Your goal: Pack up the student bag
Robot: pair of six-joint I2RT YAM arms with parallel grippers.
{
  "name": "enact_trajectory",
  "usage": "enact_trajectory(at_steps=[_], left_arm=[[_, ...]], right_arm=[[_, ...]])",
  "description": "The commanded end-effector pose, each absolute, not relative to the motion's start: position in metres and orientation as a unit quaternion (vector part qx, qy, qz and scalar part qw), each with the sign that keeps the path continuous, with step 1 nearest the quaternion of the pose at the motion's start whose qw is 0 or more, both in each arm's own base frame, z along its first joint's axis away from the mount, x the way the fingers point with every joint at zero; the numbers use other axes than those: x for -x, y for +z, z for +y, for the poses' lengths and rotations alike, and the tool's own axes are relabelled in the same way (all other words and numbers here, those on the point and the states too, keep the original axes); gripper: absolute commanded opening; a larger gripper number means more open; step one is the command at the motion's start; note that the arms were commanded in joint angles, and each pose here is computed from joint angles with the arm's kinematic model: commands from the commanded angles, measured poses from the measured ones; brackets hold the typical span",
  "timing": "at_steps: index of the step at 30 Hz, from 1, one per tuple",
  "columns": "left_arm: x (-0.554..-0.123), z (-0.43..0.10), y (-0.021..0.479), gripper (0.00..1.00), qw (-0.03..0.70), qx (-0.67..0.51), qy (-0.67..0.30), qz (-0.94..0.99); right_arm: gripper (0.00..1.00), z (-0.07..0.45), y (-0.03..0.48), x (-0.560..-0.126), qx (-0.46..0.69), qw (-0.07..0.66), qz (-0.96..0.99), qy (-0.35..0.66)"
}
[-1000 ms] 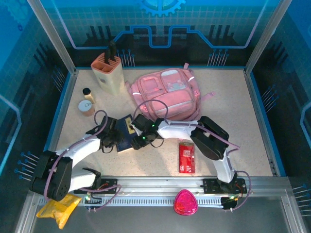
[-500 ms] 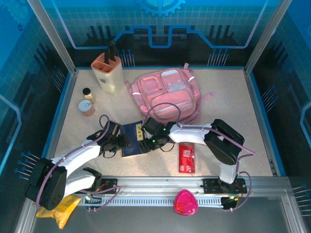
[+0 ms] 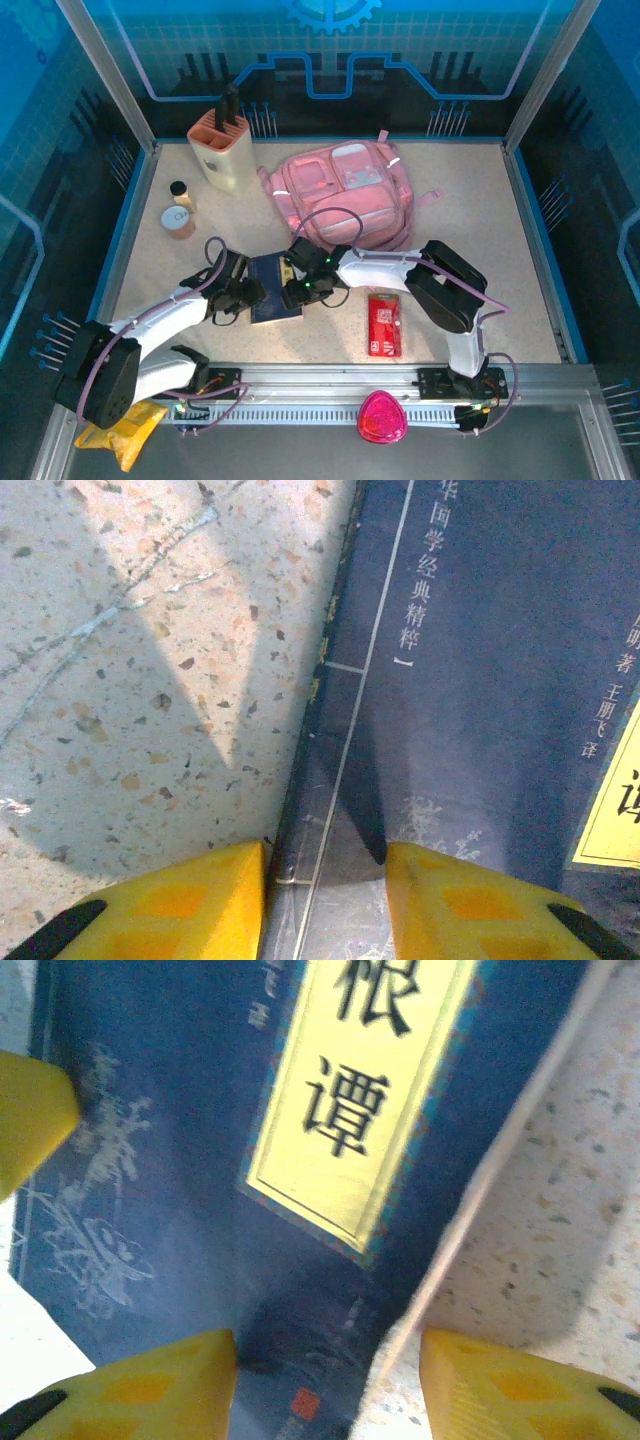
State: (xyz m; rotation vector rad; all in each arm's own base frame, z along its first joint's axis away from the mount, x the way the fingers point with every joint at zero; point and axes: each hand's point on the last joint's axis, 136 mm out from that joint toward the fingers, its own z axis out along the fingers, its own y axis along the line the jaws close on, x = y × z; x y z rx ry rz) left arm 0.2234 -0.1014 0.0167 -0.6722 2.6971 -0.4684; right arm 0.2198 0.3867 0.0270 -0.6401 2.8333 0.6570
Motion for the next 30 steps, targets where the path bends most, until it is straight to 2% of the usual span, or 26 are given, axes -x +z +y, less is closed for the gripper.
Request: enact_trajectory(at_steps=[1, 11, 18, 30], left_arm=[[-0.217, -0.120, 0.014, 0.35, 0.140, 0.218, -0.202, 0.945], [-0.213, -0.124, 0.014, 0.32, 0.141, 0.207, -0.202, 0.947], [-0.210, -0.119, 0.009, 0.32, 0.136, 0.208, -0.183, 0.951], [-0.211, -0.119, 0.009, 0.32, 0.137, 0.207, -0.178, 0.952]], right_arm=[[0.51, 0.411, 0.044, -0.218, 0.229, 0.088, 0.935, 0.256], [0.51, 0.415, 0.080, -0.221, 0.204, 0.093, 0.924, 0.309], [0.49, 0.410, 0.087, -0.220, 0.196, 0.092, 0.921, 0.323], [0.34, 0.399, 0.066, -0.219, 0.178, 0.067, 0.932, 0.308]])
